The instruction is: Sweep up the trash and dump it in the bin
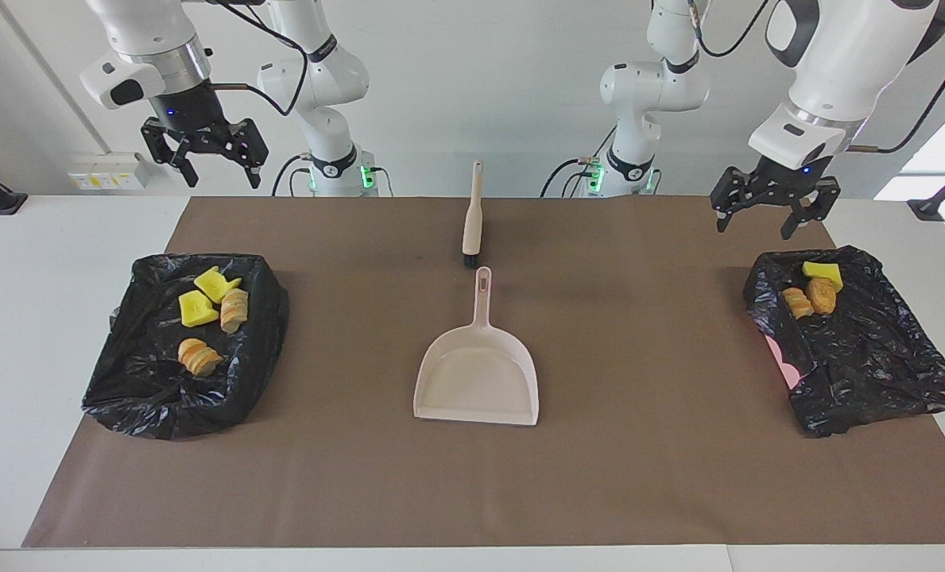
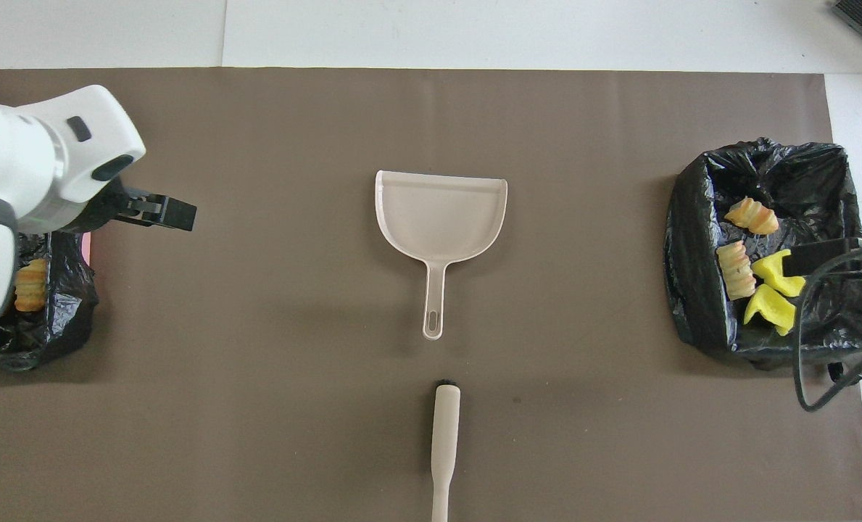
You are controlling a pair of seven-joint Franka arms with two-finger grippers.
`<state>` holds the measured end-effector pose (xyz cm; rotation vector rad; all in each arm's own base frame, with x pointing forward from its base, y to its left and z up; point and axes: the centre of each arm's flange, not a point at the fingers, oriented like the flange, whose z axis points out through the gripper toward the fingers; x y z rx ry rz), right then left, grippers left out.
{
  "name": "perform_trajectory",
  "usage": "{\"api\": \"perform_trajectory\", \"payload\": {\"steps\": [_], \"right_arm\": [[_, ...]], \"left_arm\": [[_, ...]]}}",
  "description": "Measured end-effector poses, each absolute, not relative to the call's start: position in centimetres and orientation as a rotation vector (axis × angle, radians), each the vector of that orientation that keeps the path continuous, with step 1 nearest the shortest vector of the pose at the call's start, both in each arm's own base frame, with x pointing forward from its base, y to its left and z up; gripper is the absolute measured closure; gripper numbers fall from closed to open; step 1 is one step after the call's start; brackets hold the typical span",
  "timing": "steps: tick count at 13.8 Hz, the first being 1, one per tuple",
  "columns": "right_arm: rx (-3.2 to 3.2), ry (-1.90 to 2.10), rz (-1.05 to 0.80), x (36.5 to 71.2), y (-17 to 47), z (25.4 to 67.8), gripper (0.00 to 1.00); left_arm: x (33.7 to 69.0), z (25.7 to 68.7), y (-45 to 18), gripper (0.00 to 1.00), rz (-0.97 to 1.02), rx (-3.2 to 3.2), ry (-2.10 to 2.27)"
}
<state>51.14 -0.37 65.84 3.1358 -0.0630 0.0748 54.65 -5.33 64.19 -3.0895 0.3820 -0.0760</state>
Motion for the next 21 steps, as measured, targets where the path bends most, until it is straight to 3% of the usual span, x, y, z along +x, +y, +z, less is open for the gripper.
{"api": "perform_trajectory", "payload": {"steps": [6,21], "right_arm": [[3.136,-0.063,0.075,51.1,-0.4,65.8,0.0],[3.136,-0.063,0.075,51.1,-0.4,65.8,0.0]], "left_arm": [[53.0,69.3,-4.8,0.0,-0.05,-3.125,0.372],[51.8,68.9,-4.1,0.0,0.001,-3.14,0.291]]}}
